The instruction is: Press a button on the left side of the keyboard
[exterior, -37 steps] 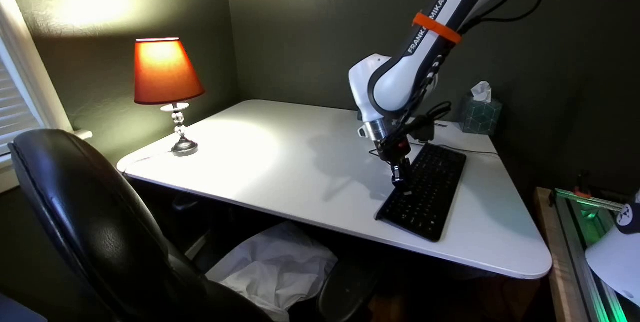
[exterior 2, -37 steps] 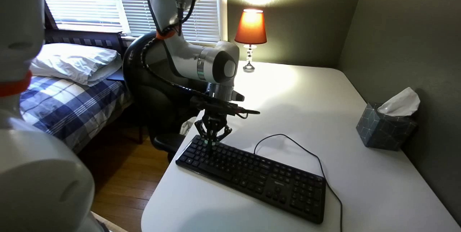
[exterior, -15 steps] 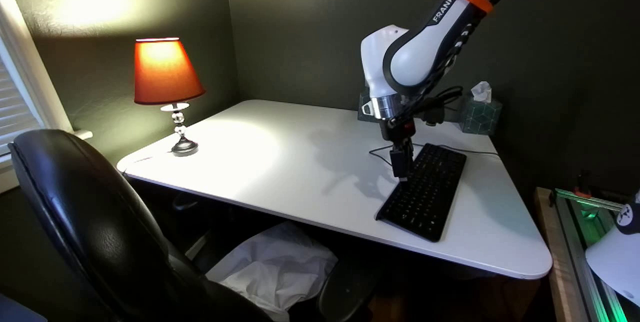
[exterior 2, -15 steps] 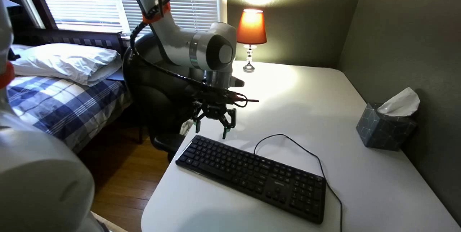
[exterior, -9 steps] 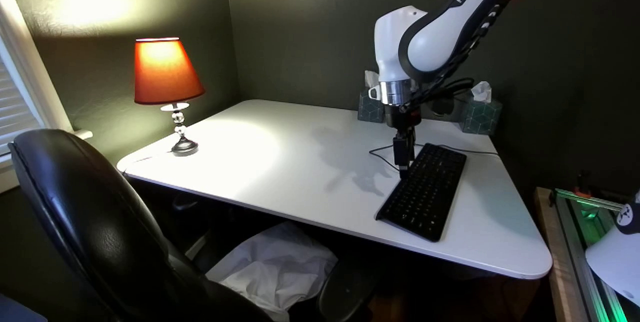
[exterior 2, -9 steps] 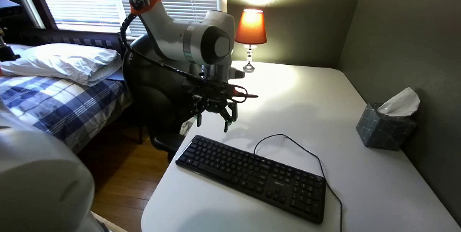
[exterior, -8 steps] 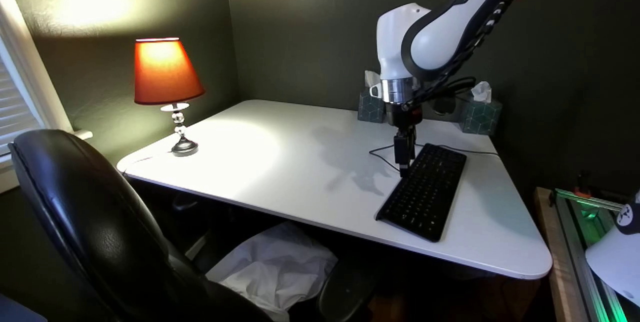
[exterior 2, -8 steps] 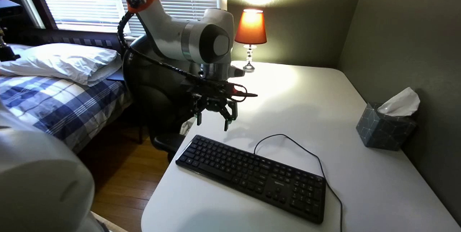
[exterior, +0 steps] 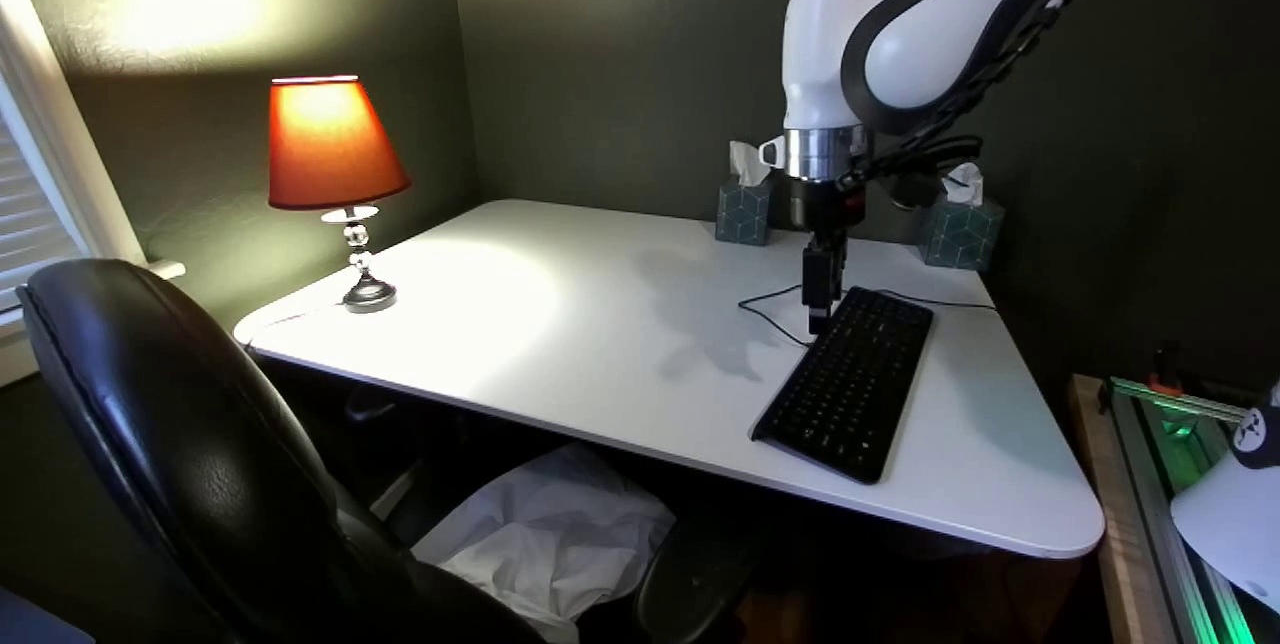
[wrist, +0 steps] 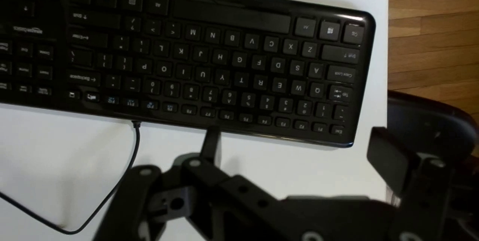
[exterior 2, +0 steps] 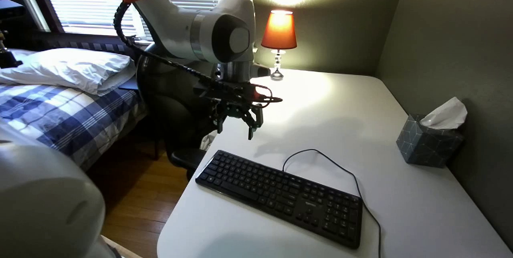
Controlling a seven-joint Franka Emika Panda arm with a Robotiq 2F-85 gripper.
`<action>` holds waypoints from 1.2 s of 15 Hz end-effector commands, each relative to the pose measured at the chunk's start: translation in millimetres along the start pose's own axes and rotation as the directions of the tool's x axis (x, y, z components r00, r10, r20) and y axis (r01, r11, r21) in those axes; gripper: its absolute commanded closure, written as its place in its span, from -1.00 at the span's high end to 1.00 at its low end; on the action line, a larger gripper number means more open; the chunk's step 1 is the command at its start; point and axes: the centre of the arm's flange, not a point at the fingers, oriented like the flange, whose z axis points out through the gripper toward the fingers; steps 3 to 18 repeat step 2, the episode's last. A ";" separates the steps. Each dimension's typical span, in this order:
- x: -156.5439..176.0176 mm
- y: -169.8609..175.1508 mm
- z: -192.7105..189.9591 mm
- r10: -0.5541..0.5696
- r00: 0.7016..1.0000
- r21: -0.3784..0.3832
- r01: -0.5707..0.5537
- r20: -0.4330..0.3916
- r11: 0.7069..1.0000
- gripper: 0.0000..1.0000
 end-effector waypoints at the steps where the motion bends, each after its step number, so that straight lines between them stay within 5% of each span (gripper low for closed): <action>1: -0.7 0.0 -0.7 0.001 1.000 0.000 -0.001 -0.002 1.000 1.00; 18: -0.9 0.0 -0.9 0.001 1.000 0.000 -0.001 -0.002 1.000 1.00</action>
